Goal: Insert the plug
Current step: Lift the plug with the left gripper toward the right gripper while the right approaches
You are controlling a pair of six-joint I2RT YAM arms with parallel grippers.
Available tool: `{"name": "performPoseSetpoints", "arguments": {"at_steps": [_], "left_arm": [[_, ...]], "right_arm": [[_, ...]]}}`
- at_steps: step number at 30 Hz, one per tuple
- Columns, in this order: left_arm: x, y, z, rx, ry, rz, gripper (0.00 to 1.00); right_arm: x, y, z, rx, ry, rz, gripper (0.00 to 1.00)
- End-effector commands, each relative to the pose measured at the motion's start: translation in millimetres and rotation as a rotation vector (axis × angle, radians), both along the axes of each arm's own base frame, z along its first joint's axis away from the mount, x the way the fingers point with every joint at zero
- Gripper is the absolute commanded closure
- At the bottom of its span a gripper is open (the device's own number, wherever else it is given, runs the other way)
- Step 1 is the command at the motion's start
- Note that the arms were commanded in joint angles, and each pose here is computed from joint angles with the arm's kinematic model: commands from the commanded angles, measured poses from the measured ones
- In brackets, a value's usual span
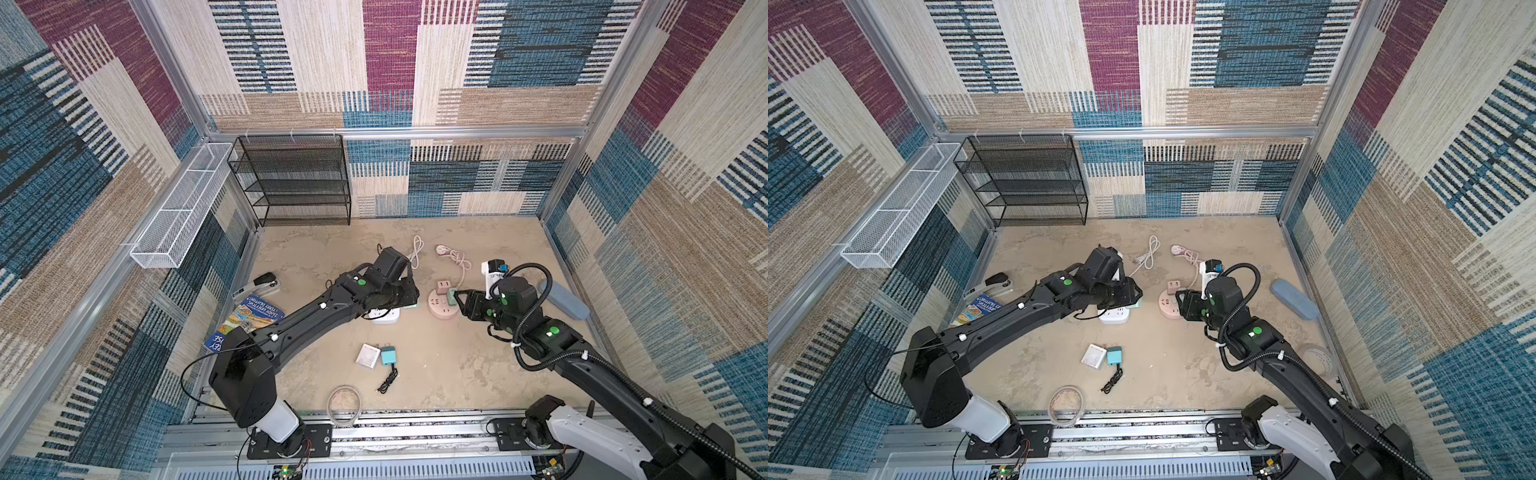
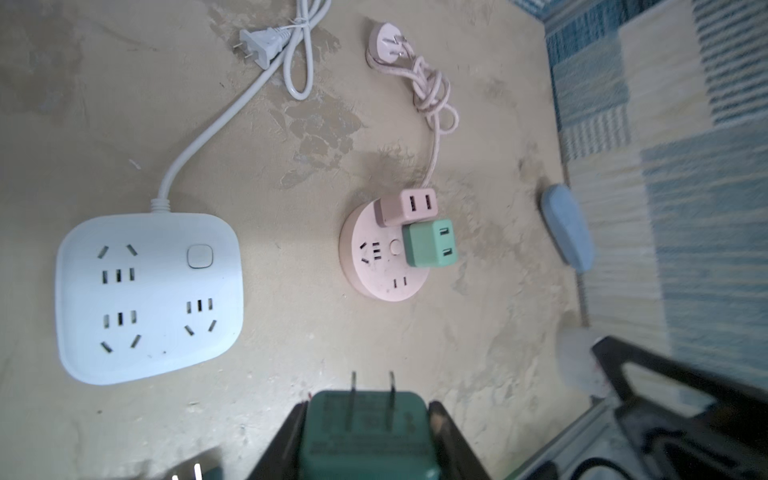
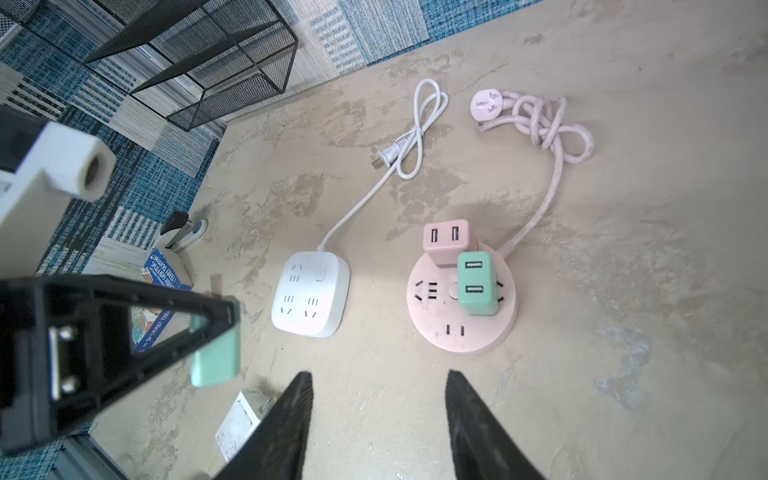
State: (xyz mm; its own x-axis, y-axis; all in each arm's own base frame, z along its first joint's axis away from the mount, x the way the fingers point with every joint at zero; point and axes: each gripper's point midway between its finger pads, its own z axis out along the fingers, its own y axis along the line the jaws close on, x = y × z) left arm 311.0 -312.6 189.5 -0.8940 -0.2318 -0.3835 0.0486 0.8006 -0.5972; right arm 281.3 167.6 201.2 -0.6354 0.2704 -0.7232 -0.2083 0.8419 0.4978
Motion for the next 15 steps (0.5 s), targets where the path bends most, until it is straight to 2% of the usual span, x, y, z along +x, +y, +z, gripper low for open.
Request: {"name": "performPoseSetpoints", "arguments": {"at_steps": [1,3,7,9,15], "left_arm": [[15,-27,39,-0.417,0.091,0.161,1.00],[17,-34,44,-0.535,0.146,0.207,1.00],[20,-39,56,-0.624,0.187,0.256,1.00],[23,-40,62,-0.684,0.193,0.280,1.00],[18,-51,68,-0.726,0.223,0.264,1.00]], "right_arm": [[6,15,37,0.199,-0.183,0.019,0.47],[5,15,44,0.225,-0.261,0.016,0.46],[2,18,60,0.255,-0.378,0.044,0.47],[0,23,62,0.267,-0.409,0.073,0.51],[1,34,61,0.215,-0.449,0.118,0.51]]}}
